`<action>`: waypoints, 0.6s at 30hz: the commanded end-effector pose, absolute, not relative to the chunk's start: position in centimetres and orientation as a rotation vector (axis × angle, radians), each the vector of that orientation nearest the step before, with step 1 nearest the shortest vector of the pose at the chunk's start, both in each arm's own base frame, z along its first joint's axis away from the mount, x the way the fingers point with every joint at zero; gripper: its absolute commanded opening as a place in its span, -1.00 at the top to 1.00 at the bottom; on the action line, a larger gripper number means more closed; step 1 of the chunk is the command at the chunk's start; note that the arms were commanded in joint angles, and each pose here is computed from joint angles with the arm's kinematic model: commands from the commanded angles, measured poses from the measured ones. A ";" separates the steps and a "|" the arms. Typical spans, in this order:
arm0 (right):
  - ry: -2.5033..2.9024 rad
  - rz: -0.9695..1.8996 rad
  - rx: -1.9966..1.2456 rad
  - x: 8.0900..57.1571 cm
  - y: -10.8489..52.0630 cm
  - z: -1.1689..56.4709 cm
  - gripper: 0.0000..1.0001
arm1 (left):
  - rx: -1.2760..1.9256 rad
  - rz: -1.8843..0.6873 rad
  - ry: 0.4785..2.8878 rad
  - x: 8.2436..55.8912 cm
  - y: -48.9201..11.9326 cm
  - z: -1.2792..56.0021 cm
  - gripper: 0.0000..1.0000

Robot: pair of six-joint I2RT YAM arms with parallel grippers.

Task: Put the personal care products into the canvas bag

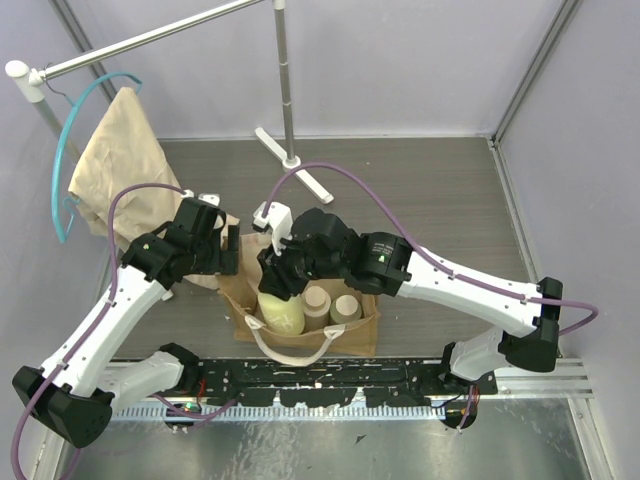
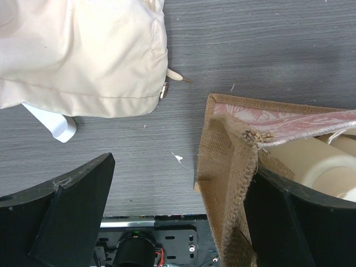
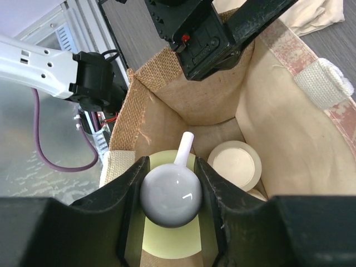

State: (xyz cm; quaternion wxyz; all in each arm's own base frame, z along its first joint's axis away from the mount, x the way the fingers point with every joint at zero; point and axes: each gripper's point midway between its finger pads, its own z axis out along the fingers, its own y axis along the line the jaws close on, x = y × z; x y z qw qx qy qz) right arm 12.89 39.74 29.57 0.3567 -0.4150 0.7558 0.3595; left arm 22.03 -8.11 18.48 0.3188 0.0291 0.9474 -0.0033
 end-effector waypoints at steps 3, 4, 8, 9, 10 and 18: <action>1.689 1.177 -0.935 12.3 42.1 37.1 0.99 | 0.091 -0.003 2.489 21.5 -7.8 18.4 -0.96; 1.681 1.175 -0.929 12.4 42.2 37.1 0.99 | 0.089 -0.005 2.488 21.5 -7.8 18.5 -0.96; 1.643 1.161 -0.922 13.0 42.9 36.7 0.99 | 0.090 -0.018 2.490 21.5 -7.9 18.4 -0.96; 1.637 1.156 -0.921 13.2 43.1 36.5 0.99 | 0.089 -0.022 2.492 21.4 -8.0 18.4 -0.96; 1.628 1.155 -0.923 13.4 43.4 36.2 0.99 | 0.087 -0.026 2.492 21.4 -8.0 18.4 -0.96; 1.557 1.109 -0.888 14.8 44.4 34.0 0.99 | 0.071 -0.043 2.490 21.2 -8.1 18.7 -0.96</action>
